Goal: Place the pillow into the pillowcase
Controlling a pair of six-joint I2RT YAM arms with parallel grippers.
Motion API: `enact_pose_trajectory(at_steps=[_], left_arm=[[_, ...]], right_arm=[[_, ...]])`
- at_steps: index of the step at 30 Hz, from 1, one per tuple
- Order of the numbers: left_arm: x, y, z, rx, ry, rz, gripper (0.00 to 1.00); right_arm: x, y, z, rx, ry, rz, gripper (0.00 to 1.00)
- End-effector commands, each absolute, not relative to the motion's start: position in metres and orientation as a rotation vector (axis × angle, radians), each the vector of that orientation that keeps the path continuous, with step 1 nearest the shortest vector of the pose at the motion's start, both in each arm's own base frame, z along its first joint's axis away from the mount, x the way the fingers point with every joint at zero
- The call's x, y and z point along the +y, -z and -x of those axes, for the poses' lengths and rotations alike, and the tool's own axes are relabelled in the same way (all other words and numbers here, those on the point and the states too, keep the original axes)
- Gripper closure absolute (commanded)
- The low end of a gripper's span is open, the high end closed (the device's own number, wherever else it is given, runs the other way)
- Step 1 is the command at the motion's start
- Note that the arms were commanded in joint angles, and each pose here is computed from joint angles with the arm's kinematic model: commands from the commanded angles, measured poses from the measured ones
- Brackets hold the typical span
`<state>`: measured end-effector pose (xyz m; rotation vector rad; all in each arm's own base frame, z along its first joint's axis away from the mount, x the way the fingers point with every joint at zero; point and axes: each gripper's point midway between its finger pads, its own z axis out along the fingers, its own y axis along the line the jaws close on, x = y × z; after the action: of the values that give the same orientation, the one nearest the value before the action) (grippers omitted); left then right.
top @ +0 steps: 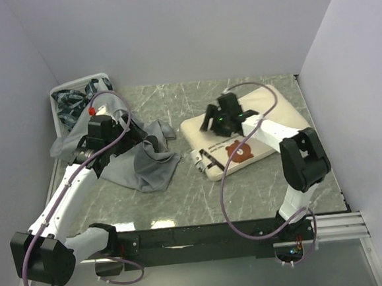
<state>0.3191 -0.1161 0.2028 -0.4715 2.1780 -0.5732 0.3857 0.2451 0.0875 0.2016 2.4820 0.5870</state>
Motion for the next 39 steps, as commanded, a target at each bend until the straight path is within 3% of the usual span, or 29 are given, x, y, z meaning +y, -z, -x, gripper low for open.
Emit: enact_pose_trajectory(at_steps=[1, 7, 14, 25, 32, 33, 34, 37, 39], left_arm=[[-0.146, -0.216, -0.310, 2.199, 0.668, 0.301, 0.11], [-0.184, -0.175, -0.284, 2.315, 0.558, 0.216, 0.15], [-0.196, -0.125, -0.268, 2.383, 0.400, 0.185, 0.32], [-0.234, -0.061, -0.288, 2.448, 0.245, 0.061, 0.44], [-0.250, -0.043, -0.311, 2.430, 0.216, 0.050, 0.42], [-0.248, -0.039, -0.310, 2.439, 0.207, 0.057, 0.47], [-0.247, -0.035, -0.309, 2.445, 0.196, 0.062, 0.66], [-0.240, -0.037, -0.301, 2.450, 0.196, 0.084, 0.96], [-0.226, -0.036, -0.286, 2.477, 0.175, 0.108, 0.99]], right_arm=[[0.161, -0.077, -0.402, 2.458, -0.385, -0.426, 0.21], [0.136, -0.123, -0.423, 2.317, -0.363, -0.515, 0.21], [0.174, -0.195, -0.417, 2.203, -0.415, -0.338, 0.20], [0.200, -0.195, -0.417, 2.206, -0.521, -0.274, 0.20], [0.207, -0.194, -0.419, 2.211, -0.553, -0.250, 0.20], [0.208, -0.193, -0.419, 2.213, -0.558, -0.248, 0.20], [0.208, -0.192, -0.419, 2.214, -0.557, -0.248, 0.20], [0.208, -0.187, -0.420, 2.219, -0.554, -0.245, 0.20], [0.214, -0.182, -0.418, 2.236, -0.582, -0.223, 0.20]])
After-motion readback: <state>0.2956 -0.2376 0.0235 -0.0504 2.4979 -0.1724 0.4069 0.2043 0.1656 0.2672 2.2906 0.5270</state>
